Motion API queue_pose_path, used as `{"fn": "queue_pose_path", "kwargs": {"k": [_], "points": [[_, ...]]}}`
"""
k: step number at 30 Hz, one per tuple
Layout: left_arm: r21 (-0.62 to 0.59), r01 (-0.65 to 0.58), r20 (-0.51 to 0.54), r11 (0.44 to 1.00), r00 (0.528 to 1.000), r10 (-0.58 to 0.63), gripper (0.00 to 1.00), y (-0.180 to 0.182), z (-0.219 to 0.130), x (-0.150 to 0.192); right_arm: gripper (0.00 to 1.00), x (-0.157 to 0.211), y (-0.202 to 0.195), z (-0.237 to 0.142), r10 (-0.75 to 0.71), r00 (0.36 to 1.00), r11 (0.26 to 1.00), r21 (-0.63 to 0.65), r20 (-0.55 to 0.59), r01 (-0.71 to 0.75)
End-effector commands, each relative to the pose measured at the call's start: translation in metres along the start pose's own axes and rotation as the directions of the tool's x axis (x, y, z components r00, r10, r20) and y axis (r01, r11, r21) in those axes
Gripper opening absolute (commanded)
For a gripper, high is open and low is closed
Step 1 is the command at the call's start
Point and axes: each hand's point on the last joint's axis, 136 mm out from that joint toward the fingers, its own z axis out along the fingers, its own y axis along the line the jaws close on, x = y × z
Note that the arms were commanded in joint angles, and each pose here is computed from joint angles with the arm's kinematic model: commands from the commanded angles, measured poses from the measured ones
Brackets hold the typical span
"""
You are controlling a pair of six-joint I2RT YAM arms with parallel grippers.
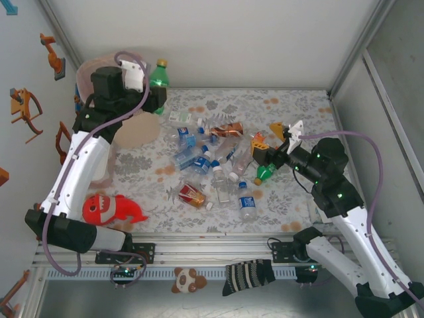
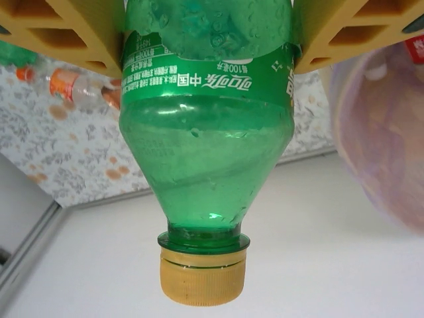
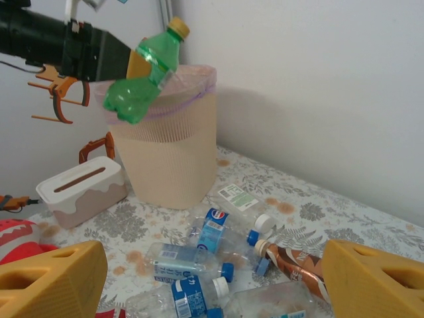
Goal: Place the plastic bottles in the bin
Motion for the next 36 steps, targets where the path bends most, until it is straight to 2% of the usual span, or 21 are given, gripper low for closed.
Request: {"fn": "queue_pose_path", "kwargs": {"k": [1,9,14,25,28,32,36], "points": [[-0.053,-0.03,0.046,0.998,0.998,0.032,0.58,0.015,-0.003,-0.025,0.83,-0.009,0.001,-0.003,-0.024,0.999,1.0,0.005,0.04,0.024],[-0.174,0.026,0.08,0.984,0.997,-0.012,0.54,0.071,-0.003,-0.058,0.83,-0.012,0.001,-0.005,-0.037,0.999,0.999,0.012,0.039,0.037],[-0.266,0.068,0.039,0.961,0.997,-0.06,0.53,0.112,0.01,-0.054,0.83,-0.013,0.0,-0.004,-0.037,0.999,0.999,0.013,0.04,0.036],[-0.303,0.192,-0.119,0.933,0.964,-0.237,0.52,0.163,0.061,0.003,0.83,-0.017,0.0,-0.006,-0.051,0.998,0.999,0.018,0.042,0.05],[-0.306,0.227,-0.15,0.925,0.948,-0.282,0.53,0.17,0.075,0.02,0.83,-0.016,0.001,-0.006,-0.049,0.998,0.999,0.017,0.04,0.049],[-0.303,0.271,-0.191,0.914,0.922,-0.336,0.59,0.174,0.091,0.039,0.83,-0.017,0.001,-0.007,-0.05,0.998,0.999,0.018,0.04,0.049],[-0.336,0.334,-0.216,0.881,0.883,-0.417,0.61,0.181,0.105,0.061,0.83,-0.016,0.0,-0.007,-0.049,0.998,0.999,0.023,0.037,0.048]]}}
